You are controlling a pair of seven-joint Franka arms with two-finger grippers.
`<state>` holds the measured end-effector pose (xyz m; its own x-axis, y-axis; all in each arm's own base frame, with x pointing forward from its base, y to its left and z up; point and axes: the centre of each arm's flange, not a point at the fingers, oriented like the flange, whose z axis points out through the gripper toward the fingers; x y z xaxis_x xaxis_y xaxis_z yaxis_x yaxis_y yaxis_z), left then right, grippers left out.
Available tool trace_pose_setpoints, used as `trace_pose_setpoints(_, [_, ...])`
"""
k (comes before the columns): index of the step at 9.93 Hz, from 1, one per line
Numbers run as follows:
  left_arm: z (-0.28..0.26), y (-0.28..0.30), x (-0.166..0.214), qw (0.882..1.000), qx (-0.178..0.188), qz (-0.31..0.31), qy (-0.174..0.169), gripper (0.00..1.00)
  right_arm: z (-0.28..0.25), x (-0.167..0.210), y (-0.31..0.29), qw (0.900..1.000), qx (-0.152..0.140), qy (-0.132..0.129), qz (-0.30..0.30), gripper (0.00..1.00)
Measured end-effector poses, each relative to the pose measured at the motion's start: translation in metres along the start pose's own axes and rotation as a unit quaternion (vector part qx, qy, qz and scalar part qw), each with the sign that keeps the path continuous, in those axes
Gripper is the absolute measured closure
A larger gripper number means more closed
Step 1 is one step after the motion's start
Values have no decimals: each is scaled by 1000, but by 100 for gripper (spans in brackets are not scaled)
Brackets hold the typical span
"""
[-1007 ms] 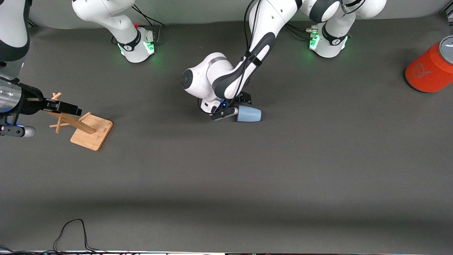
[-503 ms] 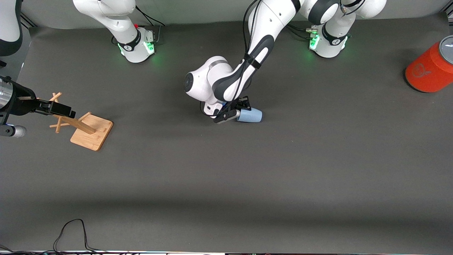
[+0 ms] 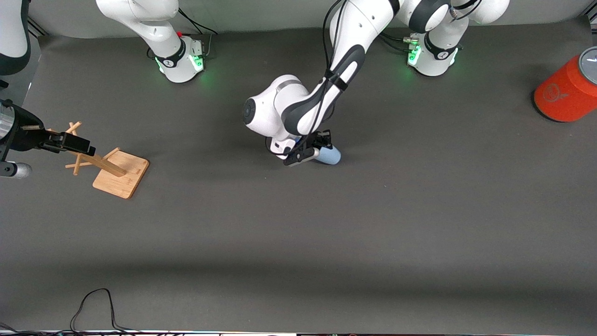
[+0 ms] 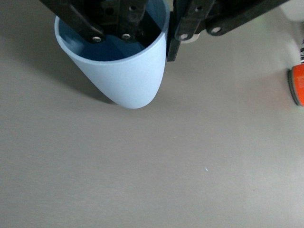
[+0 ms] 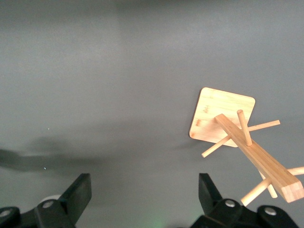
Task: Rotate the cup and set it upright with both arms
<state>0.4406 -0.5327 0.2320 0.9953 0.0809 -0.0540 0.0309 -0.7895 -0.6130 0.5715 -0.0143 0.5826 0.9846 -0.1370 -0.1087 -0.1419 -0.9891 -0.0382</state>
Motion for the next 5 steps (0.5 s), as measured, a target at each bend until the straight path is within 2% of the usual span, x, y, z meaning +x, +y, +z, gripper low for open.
trace_pose_setpoints(2, [-12, -42, 38, 997, -52, 20, -52, 91, -4, -8, -5, 1000, 0, 4, -5, 0])
trace_pose_setpoints(5, [-34, -84, 69, 980, -158, 57, -103, 91, -3, -14, -12, 1000, -1, 6, -12, 0])
